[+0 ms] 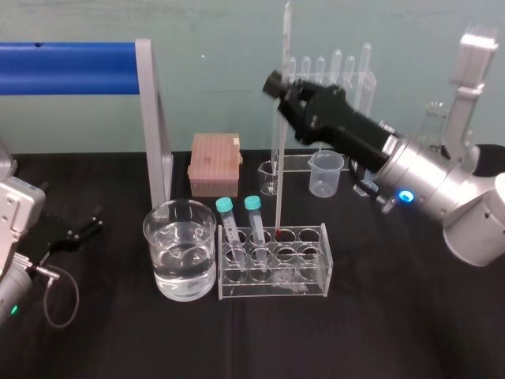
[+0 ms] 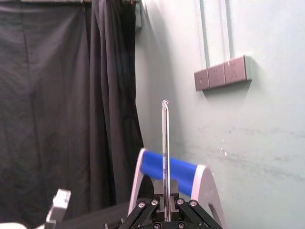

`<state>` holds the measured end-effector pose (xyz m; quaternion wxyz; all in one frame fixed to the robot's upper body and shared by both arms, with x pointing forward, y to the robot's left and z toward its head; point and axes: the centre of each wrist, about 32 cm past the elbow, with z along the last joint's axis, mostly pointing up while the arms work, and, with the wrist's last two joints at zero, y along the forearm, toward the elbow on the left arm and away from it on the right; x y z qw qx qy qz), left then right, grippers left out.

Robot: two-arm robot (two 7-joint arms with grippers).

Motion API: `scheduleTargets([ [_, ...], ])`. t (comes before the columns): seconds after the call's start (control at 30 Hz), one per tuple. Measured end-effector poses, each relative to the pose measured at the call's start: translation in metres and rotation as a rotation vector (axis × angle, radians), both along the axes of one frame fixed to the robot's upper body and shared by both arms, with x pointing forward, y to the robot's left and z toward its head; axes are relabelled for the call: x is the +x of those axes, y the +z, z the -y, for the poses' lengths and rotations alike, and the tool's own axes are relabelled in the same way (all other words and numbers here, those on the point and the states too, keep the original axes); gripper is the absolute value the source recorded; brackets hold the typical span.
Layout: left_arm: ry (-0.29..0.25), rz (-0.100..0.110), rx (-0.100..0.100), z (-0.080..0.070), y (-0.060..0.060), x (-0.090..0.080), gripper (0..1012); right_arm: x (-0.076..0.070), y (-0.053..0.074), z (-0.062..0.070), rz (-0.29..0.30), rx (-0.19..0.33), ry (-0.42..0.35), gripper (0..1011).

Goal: Hold the thermometer with one hand and immerse one end into the beaker, then reinsert it into the test tube rack.

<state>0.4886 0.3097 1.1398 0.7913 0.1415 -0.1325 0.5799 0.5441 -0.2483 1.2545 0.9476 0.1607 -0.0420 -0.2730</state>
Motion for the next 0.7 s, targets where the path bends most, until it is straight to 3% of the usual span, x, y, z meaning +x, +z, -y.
scheduleTargets([
  [0.27,0.0,0.0,0.0,0.0,0.0,0.0,1008,0.013,0.029,-0.003,0.03,0.015,0.019,57],
  [0.37,0.0,0.0,0.0,0.0,0.0,0.0,1008,0.025,0.043,-0.018,0.052,0.019,0.061,56],
  [0.5,0.0,0.0,0.0,0.0,0.0,0.0,1008,0.036,0.052,-0.04,0.074,0.031,0.124,57],
  [0.7,0.0,0.0,0.0,0.0,0.0,0.0,1008,0.045,0.055,-0.076,0.098,0.043,0.226,56],
])
